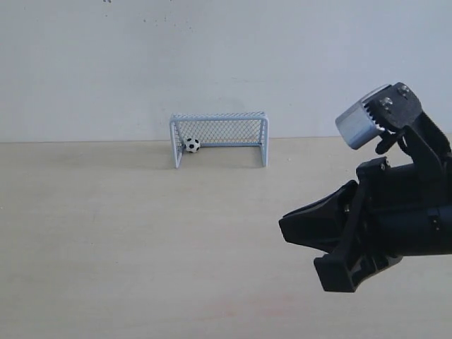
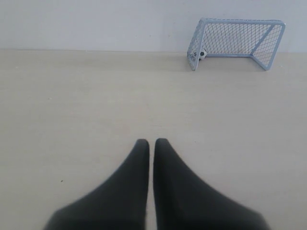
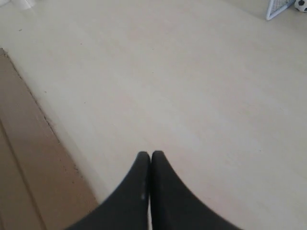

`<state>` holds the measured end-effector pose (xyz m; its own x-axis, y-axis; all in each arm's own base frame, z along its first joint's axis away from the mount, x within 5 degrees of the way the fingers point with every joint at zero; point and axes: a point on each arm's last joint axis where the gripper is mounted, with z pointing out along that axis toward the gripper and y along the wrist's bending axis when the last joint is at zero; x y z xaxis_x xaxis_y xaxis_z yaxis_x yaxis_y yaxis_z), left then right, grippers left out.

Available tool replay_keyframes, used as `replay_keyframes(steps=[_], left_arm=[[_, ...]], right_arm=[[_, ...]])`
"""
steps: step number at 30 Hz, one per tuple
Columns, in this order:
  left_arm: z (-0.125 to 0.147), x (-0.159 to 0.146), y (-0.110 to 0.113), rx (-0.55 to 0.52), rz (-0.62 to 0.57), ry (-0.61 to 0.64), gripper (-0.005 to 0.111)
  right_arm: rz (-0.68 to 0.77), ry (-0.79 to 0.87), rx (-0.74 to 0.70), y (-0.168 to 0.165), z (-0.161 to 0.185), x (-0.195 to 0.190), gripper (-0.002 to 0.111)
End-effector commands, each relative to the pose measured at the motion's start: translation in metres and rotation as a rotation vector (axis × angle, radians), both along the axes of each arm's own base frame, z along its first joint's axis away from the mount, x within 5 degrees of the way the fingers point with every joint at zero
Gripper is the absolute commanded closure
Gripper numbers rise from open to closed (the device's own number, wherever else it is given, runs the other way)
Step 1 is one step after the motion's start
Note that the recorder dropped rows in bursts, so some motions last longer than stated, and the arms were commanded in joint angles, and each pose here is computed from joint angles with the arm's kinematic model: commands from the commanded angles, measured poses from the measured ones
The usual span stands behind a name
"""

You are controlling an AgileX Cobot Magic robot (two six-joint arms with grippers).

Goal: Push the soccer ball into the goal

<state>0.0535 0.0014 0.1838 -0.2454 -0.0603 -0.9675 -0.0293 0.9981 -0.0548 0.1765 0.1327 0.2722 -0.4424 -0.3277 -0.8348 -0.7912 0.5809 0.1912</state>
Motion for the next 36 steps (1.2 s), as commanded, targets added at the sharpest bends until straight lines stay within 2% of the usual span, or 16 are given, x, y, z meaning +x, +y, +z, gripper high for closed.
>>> replay_keyframes(steps=[1, 10, 15, 18, 25, 29, 32, 35, 36], left_arm=[[-0.001, 0.000, 0.000, 0.001, 0.000, 0.001, 0.102], [-0.001, 0.000, 0.000, 0.001, 0.000, 0.001, 0.102], [-0.001, 0.000, 0.000, 0.001, 0.000, 0.001, 0.102], [-0.001, 0.000, 0.000, 0.001, 0.000, 0.001, 0.102], [-0.001, 0.000, 0.000, 0.001, 0.000, 0.001, 0.102], [-0.001, 0.000, 0.000, 0.001, 0.000, 0.001, 0.102], [-0.001, 0.000, 0.000, 0.001, 0.000, 0.001, 0.102], [-0.001, 0.000, 0.000, 0.001, 0.000, 0.001, 0.102], [-0.001, 0.000, 0.000, 0.001, 0.000, 0.001, 0.102]], right_arm=[[-0.003, -0.003, 0.002, -0.001, 0.000, -0.001, 0.109], [-0.015, -0.022, 0.014, -0.002, 0.005, -0.003, 0.109], [-0.021, -0.094, 0.062, -0.009, 0.024, -0.019, 0.109], [-0.043, -0.140, 0.077, -0.020, 0.023, -0.036, 0.109], [-0.222, -0.227, 0.080, -0.058, -0.021, -0.080, 0.109], [-0.390, -0.308, 0.119, -0.081, -0.045, -0.099, 0.109], [-0.524, -0.371, 0.167, -0.095, -0.057, -0.107, 0.109], [-0.690, -0.429, 0.304, -0.109, -0.066, -0.116, 0.109], [-0.695, -0.449, 0.329, -0.110, -0.064, -0.118, 0.109]])
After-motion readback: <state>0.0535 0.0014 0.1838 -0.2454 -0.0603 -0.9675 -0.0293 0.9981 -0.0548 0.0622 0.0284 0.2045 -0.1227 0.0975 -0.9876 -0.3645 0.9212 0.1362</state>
